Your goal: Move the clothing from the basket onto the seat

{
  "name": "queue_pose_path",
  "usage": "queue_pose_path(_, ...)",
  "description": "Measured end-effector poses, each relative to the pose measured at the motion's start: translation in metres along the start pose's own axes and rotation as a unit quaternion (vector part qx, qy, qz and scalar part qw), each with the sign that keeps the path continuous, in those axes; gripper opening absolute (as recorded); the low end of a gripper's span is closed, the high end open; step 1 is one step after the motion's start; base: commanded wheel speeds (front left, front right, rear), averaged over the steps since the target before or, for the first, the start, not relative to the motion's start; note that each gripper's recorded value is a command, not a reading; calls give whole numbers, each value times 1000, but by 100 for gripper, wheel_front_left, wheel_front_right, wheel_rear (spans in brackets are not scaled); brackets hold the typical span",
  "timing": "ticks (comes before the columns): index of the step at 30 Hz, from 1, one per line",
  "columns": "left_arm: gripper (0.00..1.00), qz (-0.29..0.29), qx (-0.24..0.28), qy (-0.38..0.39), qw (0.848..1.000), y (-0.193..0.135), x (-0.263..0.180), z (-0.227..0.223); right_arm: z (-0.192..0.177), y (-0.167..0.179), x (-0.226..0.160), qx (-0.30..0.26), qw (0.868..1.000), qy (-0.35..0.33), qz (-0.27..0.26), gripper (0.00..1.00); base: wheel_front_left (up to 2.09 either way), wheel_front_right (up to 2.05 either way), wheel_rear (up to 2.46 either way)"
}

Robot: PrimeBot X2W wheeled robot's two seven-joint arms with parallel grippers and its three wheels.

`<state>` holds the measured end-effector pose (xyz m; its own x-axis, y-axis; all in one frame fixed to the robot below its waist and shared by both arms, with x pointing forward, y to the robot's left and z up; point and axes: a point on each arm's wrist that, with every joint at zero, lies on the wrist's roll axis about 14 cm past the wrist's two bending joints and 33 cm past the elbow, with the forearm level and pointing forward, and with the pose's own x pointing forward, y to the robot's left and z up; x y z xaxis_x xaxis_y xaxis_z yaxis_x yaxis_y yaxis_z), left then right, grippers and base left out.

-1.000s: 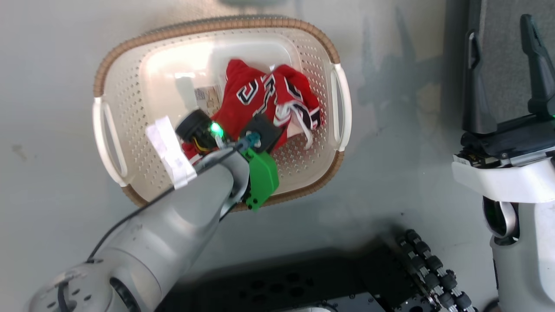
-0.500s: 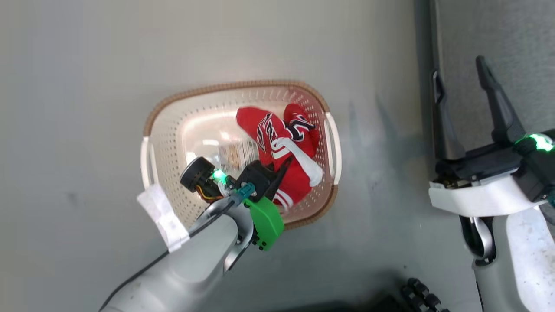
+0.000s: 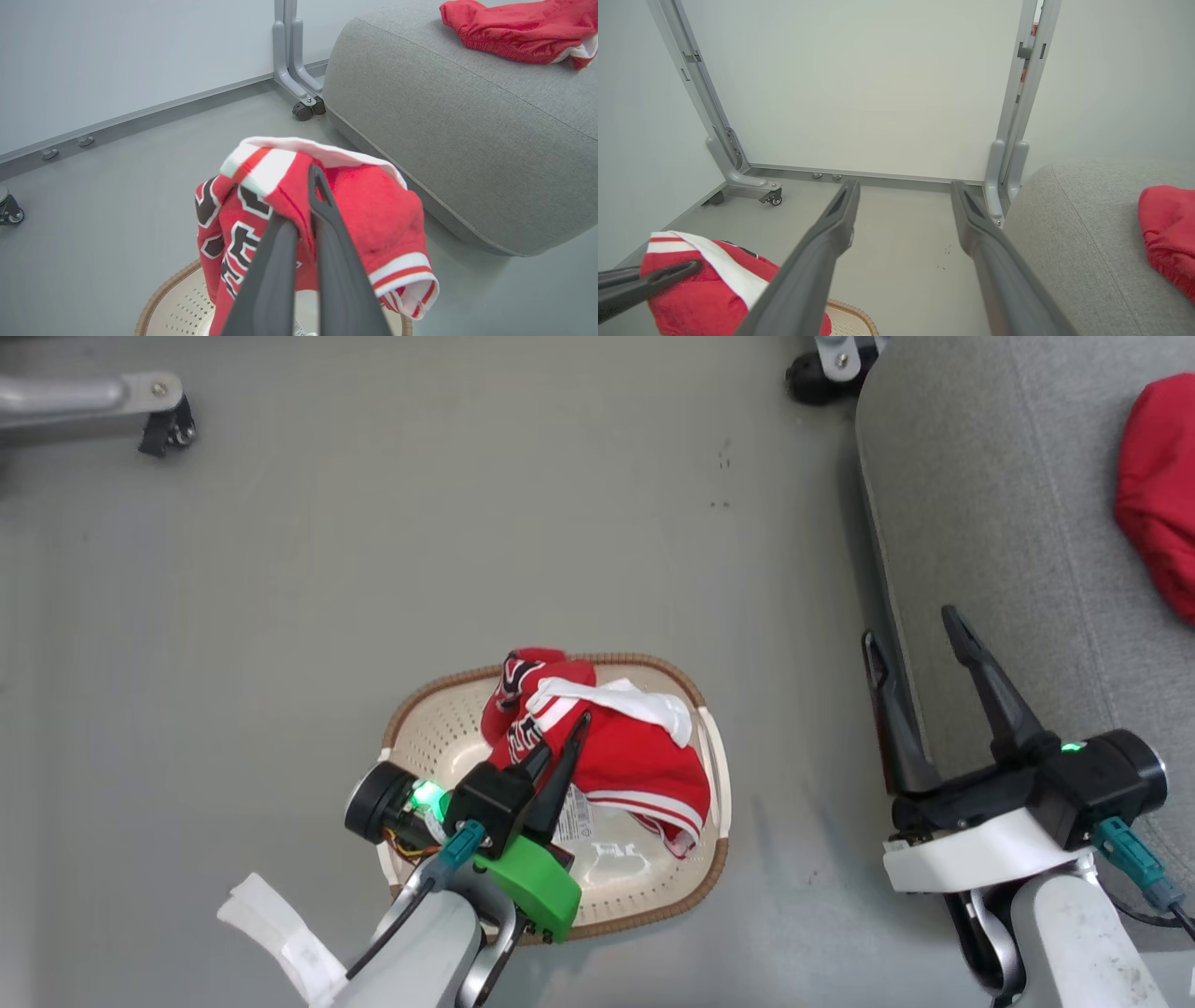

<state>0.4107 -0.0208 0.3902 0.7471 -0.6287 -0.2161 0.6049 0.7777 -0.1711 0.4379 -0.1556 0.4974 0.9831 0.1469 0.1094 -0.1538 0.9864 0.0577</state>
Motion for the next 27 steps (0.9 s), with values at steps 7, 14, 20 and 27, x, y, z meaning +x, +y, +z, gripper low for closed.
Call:
queue_pose_path(7, 0, 33, 36, -75, 996, -2, -33, 55, 25, 15, -32, 11, 1000, -16, 8, 100, 0, 0, 0)
queue_pose_path(14, 0, 52, 77, -162, 983, -10, -60, 116, 46, 32, -61, 20, 999, -38, 22, 100, 0, 0, 0)
queue_pose_path(20, 0, 47, 109, -215, 969, -23, -75, 154, 63, 40, -77, 21, 997, -62, 29, 100, 0, 0, 0)
queue_pose_path(27, 0, 25, 123, -241, 962, -40, -78, 171, 73, 56, -84, 44, 995, -76, 53, 100, 0, 0, 0)
